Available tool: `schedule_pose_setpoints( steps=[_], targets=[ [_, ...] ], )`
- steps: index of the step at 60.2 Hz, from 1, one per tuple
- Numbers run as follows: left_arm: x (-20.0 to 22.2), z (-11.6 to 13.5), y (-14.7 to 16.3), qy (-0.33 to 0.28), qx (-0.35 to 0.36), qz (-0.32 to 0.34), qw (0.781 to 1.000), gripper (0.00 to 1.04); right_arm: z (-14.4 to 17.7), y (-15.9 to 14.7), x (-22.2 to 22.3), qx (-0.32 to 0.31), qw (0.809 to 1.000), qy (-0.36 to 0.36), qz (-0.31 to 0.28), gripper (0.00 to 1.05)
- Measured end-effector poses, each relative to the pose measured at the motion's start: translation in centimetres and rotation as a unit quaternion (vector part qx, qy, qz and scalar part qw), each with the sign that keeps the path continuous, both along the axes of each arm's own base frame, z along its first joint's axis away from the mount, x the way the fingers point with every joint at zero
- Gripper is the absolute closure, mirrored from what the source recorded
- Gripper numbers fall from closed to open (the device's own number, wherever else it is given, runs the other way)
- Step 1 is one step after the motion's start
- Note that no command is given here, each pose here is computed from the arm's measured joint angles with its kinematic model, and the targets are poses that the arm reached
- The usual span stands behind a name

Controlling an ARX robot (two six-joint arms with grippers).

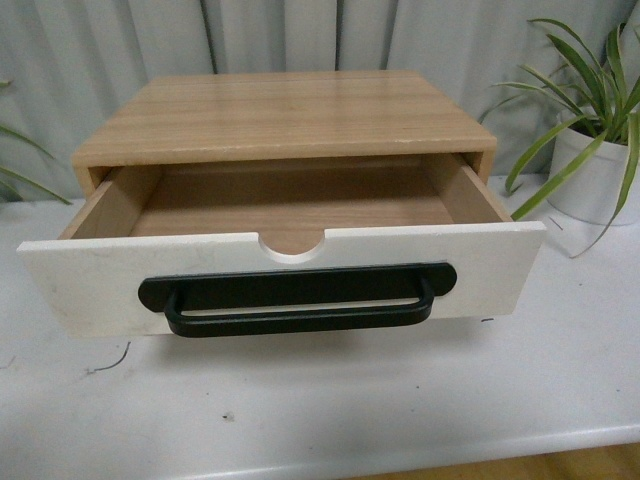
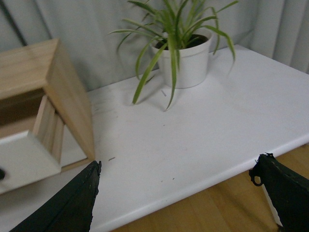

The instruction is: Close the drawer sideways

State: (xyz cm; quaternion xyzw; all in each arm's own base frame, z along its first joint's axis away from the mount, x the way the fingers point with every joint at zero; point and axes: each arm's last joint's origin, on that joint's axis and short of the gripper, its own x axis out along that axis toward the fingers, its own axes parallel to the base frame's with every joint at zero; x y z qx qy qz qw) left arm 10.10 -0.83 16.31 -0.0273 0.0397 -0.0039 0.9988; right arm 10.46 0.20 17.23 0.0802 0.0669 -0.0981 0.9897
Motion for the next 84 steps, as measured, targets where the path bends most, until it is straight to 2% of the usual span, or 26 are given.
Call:
schedule_pose_setpoints(
  steps=[3,6,7,9,13,14,17,20,21,22,24,27,29,39,46,54,65,84],
  targets=[
    [0.2,0.3,-0.7,0.000,0.013,-0.030,0.999,0.07,1.3,-0.2,0.5,0.005,1.000,0.005,-0.009,0.06],
    [0.6,0.6,-1.5,-0.007,0.043,-0.057,0.997,0.07,2.7,-0.1,1.1,-0.001,1.000,0.007,0.007,0.06],
    [0.7,0.6,-1.8,-0.008,0.060,-0.071,0.996,0.07,3.2,0.0,1.4,-0.007,1.000,0.016,0.020,0.06],
    [1.2,0.4,-2.7,-0.008,0.116,-0.115,0.987,0.07,4.0,1.0,2.4,-0.041,0.994,0.058,0.086,0.06],
    [1.8,0.1,-3.5,-0.017,0.182,-0.148,0.972,0.07,3.6,2.3,3.4,-0.095,0.979,0.108,0.146,0.06],
    [2.2,-0.2,-3.9,-0.018,0.211,-0.164,0.964,0.07,3.2,2.9,3.8,-0.128,0.966,0.138,0.178,0.06],
    [2.6,-0.7,-4.4,-0.019,0.257,-0.182,0.949,0.07,2.4,3.8,4.3,-0.167,0.948,0.169,0.212,0.06],
    [3.5,-1.6,-5.0,-0.025,0.334,-0.207,0.919,0.07,1.5,5.2,5.2,-0.245,0.909,0.199,0.270,0.06],
    [3.6,-1.7,-5.0,-0.025,0.344,-0.209,0.915,0.07,1.5,5.4,5.3,-0.255,0.904,0.201,0.278,0.06],
    [4.1,-2.1,-5.2,-0.025,0.368,-0.211,0.905,0.07,1.4,6.1,5.7,-0.281,0.889,0.202,0.299,0.06],
    [4.6,-2.5,-5.4,-0.025,0.391,-0.214,0.895,0.07,1.5,6.9,6.3,-0.311,0.871,0.199,0.322,0.06],
    [5.4,-2.9,-5.7,-0.023,0.415,-0.217,0.883,0.07,1.5,7.9,7.2,-0.340,0.853,0.197,0.343,0.06],
    [6.2,-3.2,-6.0,-0.025,0.429,-0.218,0.876,0.07,1.3,8.9,8.0,-0.368,0.834,0.194,0.363,0.06],
    [8.5,-4.5,-6.9,-0.007,0.451,-0.235,0.861,0.07,-0.1,12.0,10.4,-0.408,0.791,0.189,0.416,0.06],
    [9.1,-5.5,-7.1,0.015,0.465,-0.254,0.848,0.07,-0.9,13.3,11.7,-0.413,0.778,0.193,0.432,0.06],
    [10.6,-5.9,-7.3,0.018,0.473,-0.253,0.844,0.07,-1.3,14.3,13.3,-0.413,0.776,0.189,0.438,0.06],
    [12.5,-6.4,-7.6,0.026,0.482,-0.258,0.837,0.07,-1.8,14.6,15.9,-0.411,0.779,0.188,0.434,0.06],
    [17.8,-5.8,-8.5,0.027,0.488,-0.235,0.840,0.07,-1.8,13.4,20.9,-0.411,0.792,0.188,0.411,0.06]
  ],
)
